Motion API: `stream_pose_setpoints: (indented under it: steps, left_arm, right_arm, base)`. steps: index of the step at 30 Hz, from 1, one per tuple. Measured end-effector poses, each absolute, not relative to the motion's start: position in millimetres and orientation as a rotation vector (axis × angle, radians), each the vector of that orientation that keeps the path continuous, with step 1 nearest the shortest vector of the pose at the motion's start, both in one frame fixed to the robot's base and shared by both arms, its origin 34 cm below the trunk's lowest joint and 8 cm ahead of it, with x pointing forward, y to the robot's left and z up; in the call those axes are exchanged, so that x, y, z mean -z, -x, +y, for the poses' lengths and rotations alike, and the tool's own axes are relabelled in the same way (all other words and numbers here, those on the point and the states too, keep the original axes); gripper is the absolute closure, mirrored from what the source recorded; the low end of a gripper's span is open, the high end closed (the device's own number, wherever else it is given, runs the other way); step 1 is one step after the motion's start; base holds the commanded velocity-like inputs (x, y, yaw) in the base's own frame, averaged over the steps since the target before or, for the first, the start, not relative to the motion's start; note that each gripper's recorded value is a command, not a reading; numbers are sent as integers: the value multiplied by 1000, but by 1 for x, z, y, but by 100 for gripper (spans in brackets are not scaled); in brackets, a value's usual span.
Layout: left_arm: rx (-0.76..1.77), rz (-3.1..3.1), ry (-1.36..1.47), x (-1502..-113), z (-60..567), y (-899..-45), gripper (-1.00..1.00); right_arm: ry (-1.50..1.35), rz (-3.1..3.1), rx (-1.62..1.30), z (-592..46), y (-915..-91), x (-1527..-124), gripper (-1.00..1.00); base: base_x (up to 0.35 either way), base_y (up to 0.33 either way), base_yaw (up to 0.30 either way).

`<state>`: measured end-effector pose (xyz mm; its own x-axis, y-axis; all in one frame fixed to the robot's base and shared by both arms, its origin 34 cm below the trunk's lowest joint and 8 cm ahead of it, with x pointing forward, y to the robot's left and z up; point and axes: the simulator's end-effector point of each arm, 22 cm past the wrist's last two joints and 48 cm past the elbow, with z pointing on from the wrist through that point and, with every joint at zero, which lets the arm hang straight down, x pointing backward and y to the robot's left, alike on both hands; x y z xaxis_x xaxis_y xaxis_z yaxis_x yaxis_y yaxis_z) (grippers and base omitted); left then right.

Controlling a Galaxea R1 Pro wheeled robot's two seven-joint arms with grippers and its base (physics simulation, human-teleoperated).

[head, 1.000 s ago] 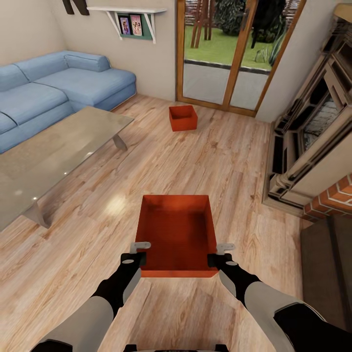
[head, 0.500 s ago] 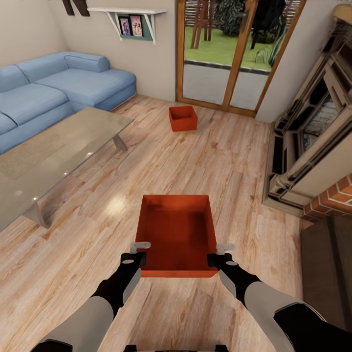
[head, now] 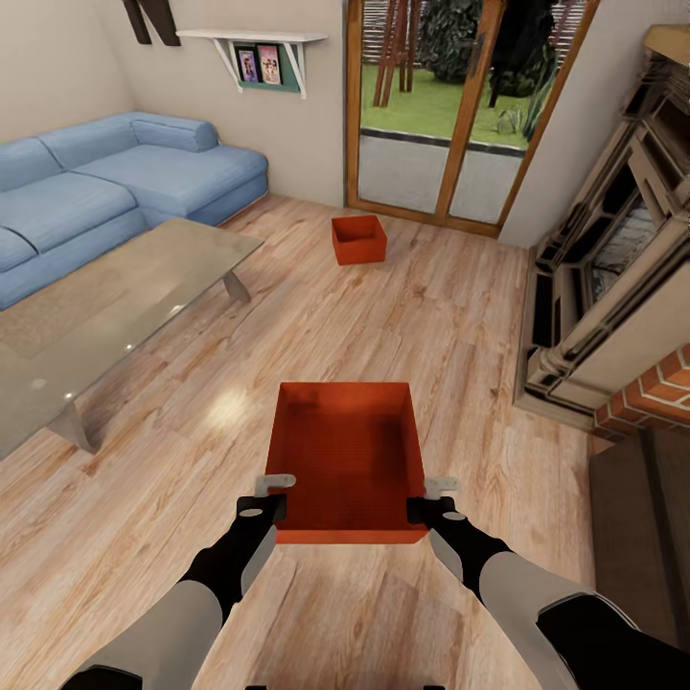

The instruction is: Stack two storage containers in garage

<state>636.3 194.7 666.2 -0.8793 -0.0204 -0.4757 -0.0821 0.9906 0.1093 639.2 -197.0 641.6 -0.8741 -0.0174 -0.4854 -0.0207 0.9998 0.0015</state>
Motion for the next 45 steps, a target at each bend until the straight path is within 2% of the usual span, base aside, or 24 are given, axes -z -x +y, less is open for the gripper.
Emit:
stream_pose_setpoints:
  steps: [45]
  left_arm:
    - [-167,2573,76,-703,195,-658,100]
  right_arm:
    - [26,2566,-8,-197,-662,-679,100]
  base:
    - [0,0,0]
